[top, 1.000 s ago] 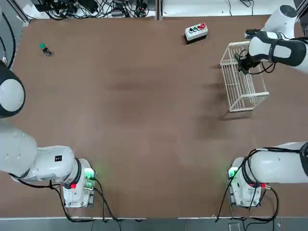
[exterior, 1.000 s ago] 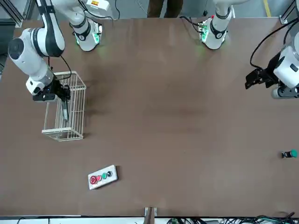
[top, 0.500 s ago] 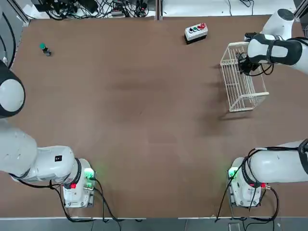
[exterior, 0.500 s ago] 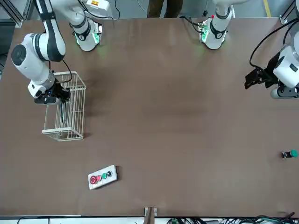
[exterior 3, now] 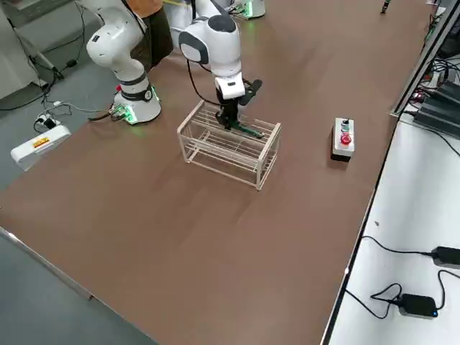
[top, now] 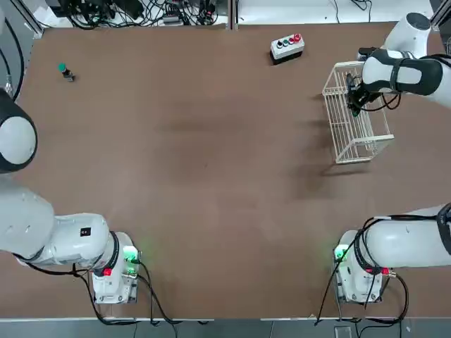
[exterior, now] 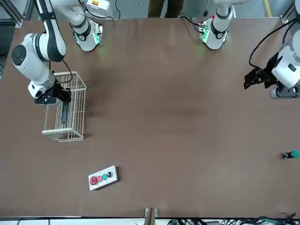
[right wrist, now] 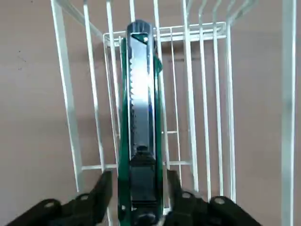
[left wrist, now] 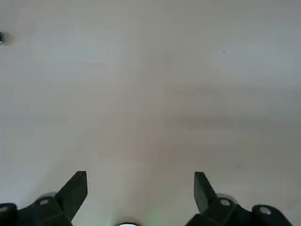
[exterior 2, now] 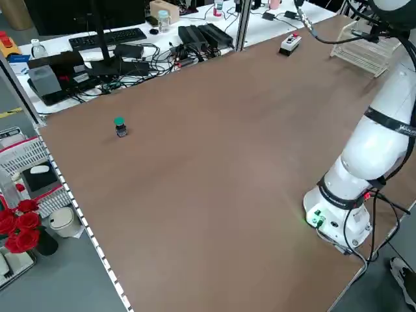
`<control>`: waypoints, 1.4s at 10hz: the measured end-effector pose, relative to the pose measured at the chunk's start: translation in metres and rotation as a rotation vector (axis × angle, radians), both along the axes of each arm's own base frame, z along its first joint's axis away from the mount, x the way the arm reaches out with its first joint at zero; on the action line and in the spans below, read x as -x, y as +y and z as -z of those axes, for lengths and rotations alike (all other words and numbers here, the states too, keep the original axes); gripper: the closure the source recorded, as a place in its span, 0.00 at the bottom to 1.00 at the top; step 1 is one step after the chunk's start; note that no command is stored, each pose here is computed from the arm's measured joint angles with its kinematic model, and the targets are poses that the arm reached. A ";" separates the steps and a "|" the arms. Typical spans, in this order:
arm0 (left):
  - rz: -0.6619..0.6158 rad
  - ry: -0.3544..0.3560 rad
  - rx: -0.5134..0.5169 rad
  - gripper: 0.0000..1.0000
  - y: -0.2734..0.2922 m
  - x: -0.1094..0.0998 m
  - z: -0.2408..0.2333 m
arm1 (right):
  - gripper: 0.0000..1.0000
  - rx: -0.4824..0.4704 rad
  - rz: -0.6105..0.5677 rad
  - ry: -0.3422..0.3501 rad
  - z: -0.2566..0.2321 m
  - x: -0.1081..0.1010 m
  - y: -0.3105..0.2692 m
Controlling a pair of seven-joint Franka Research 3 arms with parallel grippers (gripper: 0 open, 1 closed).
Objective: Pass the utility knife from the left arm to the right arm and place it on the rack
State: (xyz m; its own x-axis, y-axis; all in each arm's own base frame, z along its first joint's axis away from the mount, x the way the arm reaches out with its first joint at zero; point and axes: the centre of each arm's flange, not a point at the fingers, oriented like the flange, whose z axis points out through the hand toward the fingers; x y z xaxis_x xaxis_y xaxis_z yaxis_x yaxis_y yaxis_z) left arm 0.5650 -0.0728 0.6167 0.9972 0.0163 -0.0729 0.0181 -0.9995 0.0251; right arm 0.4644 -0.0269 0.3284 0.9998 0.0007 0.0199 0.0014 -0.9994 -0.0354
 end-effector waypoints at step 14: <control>0.092 -0.040 -0.019 0.00 0.005 0.001 -0.017 | 0.00 -0.006 -0.052 -0.071 -0.303 -0.052 -0.002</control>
